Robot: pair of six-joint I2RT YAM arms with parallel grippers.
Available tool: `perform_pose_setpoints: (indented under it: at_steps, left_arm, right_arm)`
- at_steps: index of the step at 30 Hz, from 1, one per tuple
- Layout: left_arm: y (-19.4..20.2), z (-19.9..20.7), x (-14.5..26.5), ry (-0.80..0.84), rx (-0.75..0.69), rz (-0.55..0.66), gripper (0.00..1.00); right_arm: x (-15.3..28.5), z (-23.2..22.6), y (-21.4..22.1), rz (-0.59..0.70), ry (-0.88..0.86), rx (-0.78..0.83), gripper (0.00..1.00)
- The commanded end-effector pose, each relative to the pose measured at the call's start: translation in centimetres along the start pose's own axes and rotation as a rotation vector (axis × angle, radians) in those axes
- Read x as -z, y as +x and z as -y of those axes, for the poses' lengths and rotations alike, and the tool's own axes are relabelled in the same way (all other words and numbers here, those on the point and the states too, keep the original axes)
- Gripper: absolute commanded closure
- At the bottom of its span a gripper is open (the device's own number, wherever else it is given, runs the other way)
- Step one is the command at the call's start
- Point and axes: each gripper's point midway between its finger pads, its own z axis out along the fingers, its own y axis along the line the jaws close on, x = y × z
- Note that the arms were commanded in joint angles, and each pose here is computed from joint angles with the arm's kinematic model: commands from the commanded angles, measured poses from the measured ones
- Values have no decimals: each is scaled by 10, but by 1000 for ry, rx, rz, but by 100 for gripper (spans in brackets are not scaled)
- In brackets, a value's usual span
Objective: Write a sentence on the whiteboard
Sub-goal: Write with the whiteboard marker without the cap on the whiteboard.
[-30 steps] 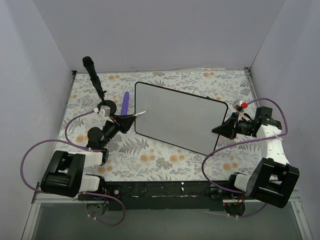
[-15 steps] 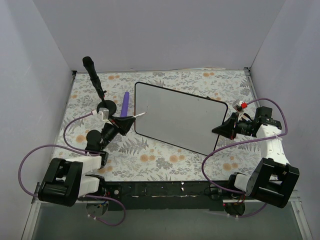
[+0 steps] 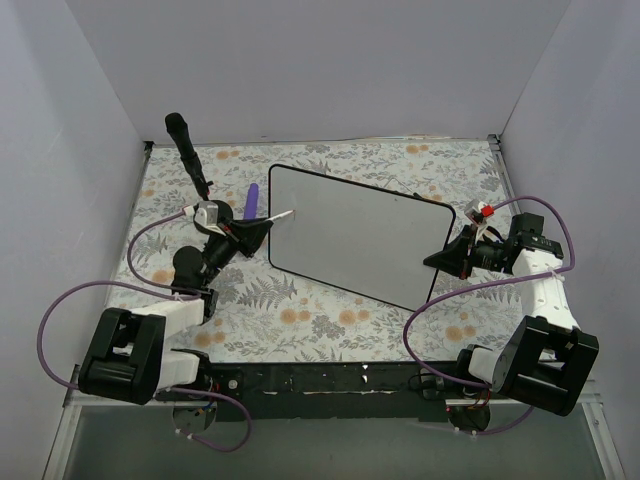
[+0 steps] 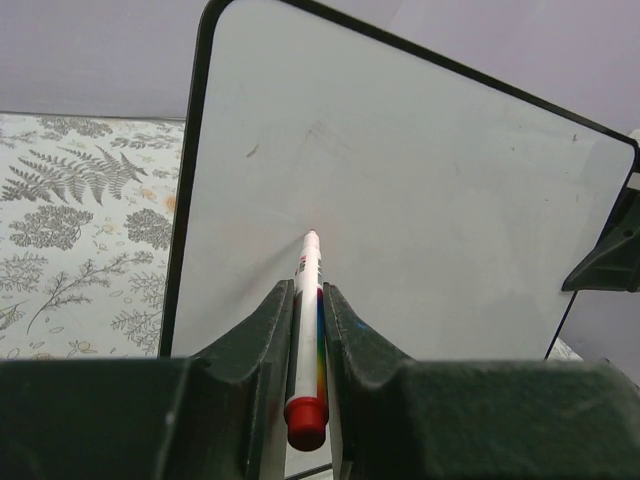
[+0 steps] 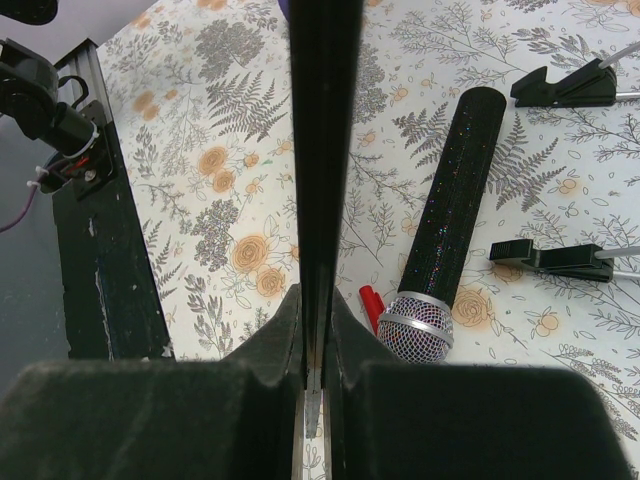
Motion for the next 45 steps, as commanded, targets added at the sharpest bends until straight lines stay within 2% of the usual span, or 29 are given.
perform_pose_setpoints:
  at_steps: [1,9,38,45]
  left_arm:
    - [-2,1,-8,26,-18,-3,100]
    - [8,-8,-10,7,-14,-30,100]
    - [53,-30,30,-147,52,-115,100]
    - [44,-12,27,-73,71,-90,100]
  right_arm:
    - [1,6,0,-37,25,70,99]
    - [1,7,1,-39,24,67,99]
    - [1,6,0,-36,20,69,99]
    - [0,5,0,-38,18,67,99]
